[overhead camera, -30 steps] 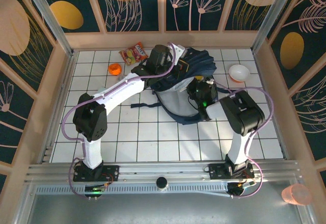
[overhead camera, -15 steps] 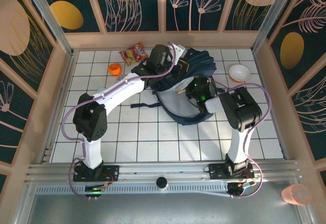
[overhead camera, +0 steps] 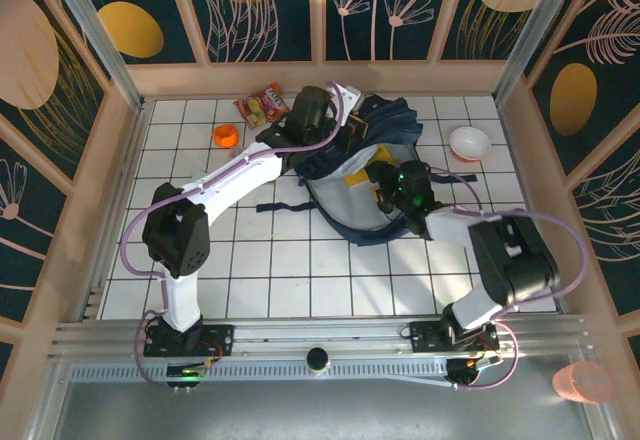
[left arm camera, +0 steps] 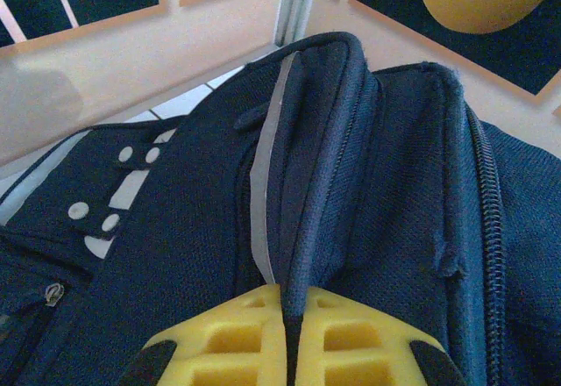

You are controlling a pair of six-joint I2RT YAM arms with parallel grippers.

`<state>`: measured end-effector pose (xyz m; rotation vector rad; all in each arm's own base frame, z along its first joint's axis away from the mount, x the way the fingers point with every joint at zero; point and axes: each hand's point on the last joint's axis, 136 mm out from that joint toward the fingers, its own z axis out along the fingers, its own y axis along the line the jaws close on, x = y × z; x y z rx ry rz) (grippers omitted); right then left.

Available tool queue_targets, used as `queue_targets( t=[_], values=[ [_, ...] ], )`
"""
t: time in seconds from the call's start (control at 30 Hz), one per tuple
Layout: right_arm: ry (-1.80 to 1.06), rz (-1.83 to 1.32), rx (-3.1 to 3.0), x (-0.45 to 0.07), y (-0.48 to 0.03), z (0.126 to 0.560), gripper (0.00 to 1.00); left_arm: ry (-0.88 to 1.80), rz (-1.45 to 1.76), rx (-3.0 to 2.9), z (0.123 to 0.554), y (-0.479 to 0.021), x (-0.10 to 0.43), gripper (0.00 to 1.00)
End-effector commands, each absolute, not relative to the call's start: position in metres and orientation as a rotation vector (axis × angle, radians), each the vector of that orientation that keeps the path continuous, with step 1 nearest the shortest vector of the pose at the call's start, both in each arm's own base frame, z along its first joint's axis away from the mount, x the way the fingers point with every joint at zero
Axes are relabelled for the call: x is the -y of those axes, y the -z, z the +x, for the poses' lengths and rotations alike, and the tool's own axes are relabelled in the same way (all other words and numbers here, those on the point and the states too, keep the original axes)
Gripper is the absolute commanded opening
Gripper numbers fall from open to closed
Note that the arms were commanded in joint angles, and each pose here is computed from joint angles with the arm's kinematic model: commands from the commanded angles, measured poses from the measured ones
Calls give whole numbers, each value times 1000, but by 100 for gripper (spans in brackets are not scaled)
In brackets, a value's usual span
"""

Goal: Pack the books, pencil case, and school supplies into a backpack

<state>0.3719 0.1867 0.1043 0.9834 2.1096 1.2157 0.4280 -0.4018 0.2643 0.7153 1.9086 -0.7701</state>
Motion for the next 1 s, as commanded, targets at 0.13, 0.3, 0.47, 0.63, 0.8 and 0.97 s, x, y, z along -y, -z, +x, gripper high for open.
queue_targets(
  t=[0.13, 0.3, 0.47, 0.63, 0.8, 0.97],
  values=[
    [-1036, 872, -2212, -157, -131, 317, 68, 712, 715, -1767, 439, -300, 391, 0],
    [-931, 831, -2205, -132, -160, 290, 68, 690, 867, -1775, 425, -263, 394, 0],
    [-841, 821, -2132, -106, -197, 271, 68, 722, 1118, -1783, 392, -194, 397, 0],
    [-823, 715, -2100, -102, -209, 266, 68, 671, 1518, -1757, 334, -99, 400, 0],
    [-777, 620, -2090, -101, -214, 271, 68, 680, 1643, -1825, 309, -52, 402, 3],
    [-690, 396, -2048, -103, -233, 277, 68, 680, 1480, -1835, 324, -89, 406, 38]
  ],
)
